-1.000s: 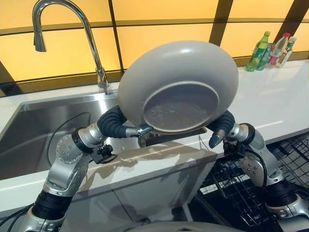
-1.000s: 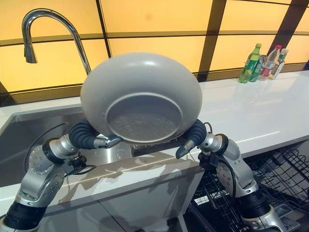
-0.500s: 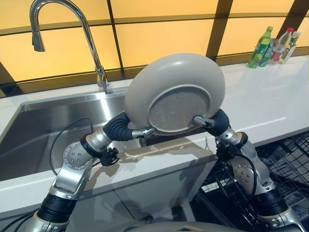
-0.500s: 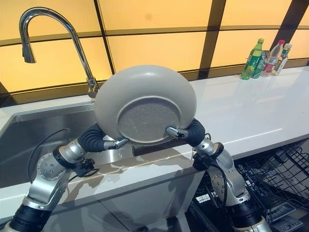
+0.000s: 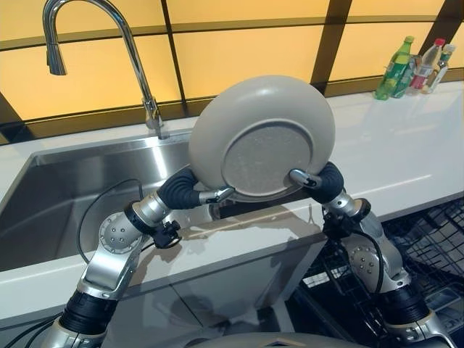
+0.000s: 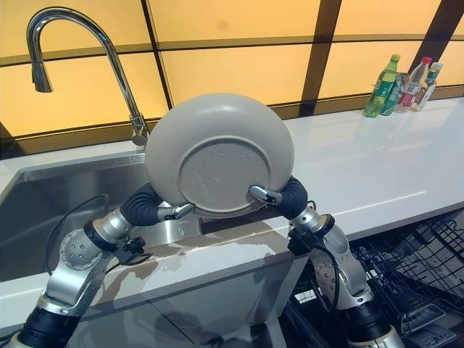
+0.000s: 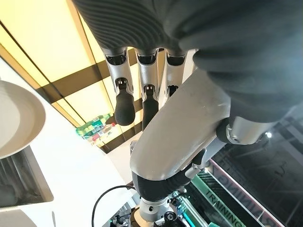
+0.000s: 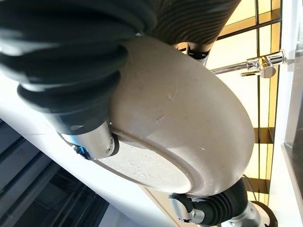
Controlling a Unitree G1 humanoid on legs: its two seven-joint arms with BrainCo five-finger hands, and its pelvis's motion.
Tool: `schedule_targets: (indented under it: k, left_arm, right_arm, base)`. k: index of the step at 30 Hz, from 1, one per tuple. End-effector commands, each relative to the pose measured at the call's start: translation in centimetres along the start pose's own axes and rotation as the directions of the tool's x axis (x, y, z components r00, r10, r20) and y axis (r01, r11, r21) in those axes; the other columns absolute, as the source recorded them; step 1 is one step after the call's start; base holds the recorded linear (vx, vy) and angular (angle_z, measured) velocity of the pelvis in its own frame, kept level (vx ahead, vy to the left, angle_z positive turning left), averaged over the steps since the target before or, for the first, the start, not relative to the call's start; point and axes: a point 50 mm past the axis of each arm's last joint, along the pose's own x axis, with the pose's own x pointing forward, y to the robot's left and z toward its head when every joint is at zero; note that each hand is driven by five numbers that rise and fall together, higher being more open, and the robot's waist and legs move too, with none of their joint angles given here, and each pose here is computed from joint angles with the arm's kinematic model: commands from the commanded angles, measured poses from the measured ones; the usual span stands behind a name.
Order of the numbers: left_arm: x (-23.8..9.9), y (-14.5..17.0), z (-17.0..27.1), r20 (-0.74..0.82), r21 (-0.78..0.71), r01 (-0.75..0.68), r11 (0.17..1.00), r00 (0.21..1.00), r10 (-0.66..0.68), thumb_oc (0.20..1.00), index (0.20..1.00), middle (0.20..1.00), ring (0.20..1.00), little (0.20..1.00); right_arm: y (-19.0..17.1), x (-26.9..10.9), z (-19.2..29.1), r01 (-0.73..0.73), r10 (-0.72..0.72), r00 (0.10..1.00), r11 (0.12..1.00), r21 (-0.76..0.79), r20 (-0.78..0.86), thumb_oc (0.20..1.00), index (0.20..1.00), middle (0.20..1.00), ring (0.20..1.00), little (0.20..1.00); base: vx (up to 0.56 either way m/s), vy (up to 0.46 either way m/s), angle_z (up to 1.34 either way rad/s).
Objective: Pick up plates and place into dishwasher.
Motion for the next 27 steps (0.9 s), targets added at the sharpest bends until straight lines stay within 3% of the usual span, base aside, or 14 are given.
schedule_targets:
  k: [1,4,7,9,12,15,17,23,27]
  left_arm:
    - [-1.3,3.0,-2.3,-0.132,0.049,-0.265,0.963,0.954,0.27,1.0,1.0,1.0,1.0,1.0]
    - [-1.8,3.6,-2.6,-0.139,0.061,-0.373,0.926,0.915,0.378,1.0,1.0,1.0,1.0,1.0]
    - [-2.7,4.8,-2.6,-0.135,0.175,-0.501,0.848,0.841,0.524,1.0,1.0,1.0,1.0,1.0]
    - [-4.7,6.7,-2.8,-0.142,0.214,-0.657,0.723,0.711,0.689,1.0,1.0,1.0,1.0,1.0]
    - [-9.0,8.6,-3.4,-0.137,0.259,-0.862,0.435,0.413,0.9,1.0,1.0,1.0,1.0,1.0]
    - [-10.6,8.6,-3.6,-0.127,0.333,-0.884,0.327,0.302,0.945,1.0,1.0,1.0,1.0,1.0]
    - [-10.7,8.6,-3.4,-0.133,0.332,-0.889,0.316,0.288,0.948,1.0,1.0,1.0,1.0,1.0]
    - [-9.7,8.1,-3.0,-0.152,0.295,-0.869,0.397,0.367,0.918,1.0,1.0,1.0,1.0,1.0]
    - [-10.3,8.3,-2.6,-0.14,0.326,-0.854,0.406,0.381,0.914,1.0,1.0,1.0,1.0,1.0]
  right_arm:
    - [0.0,-0.1,2.7,0.07,-0.061,0.987,0.996,-0.059,0.151,0.2,0.2,0.2,0.2,0.2]
    - [-0.3,-0.1,3.0,0.105,-0.091,0.984,0.991,-0.088,0.152,0.2,0.2,0.2,0.2,0.2]
    - [-0.8,-0.5,3.4,0.159,-0.137,0.977,0.979,-0.128,0.164,0.2,0.2,0.2,0.2,0.2]
    - [-1.3,-1.0,4.1,0.202,-0.172,0.969,0.965,-0.165,0.176,0.2,0.2,0.2,0.2,0.2]
    - [-1.8,-1.8,4.7,0.264,-0.225,0.953,0.944,-0.196,0.201,0.2,0.2,0.2,0.2,0.2]
    - [-2.4,-2.1,5.1,0.312,-0.266,0.941,0.923,-0.224,0.211,0.2,0.2,0.2,0.2,0.2]
    - [-2.6,-2.5,5.8,0.344,-0.295,0.929,0.912,-0.224,0.226,0.2,0.2,0.2,0.2,0.2]
    - [-3.1,-3.8,5.9,0.426,-0.377,0.902,0.857,-0.289,0.211,0.2,0.2,0.2,0.2,0.2]
    - [-4.6,-6.2,5.8,0.553,-0.54,0.826,0.717,-0.424,0.163,0.2,0.2,0.2,0.2,0.2]
  base:
    - [0.0,0.0,0.0]
    - [0.0,0.003,0.01]
    - [0.0,0.0,0.0]
    - [0.0,-0.001,0.03]
    - [0.0,0.0,0.0]
    - [0.0,0.0,0.0]
    - [-0.01,-0.005,-0.03]
    - [0.01,-0.003,-0.05]
    - [0.04,-0.027,-0.09]
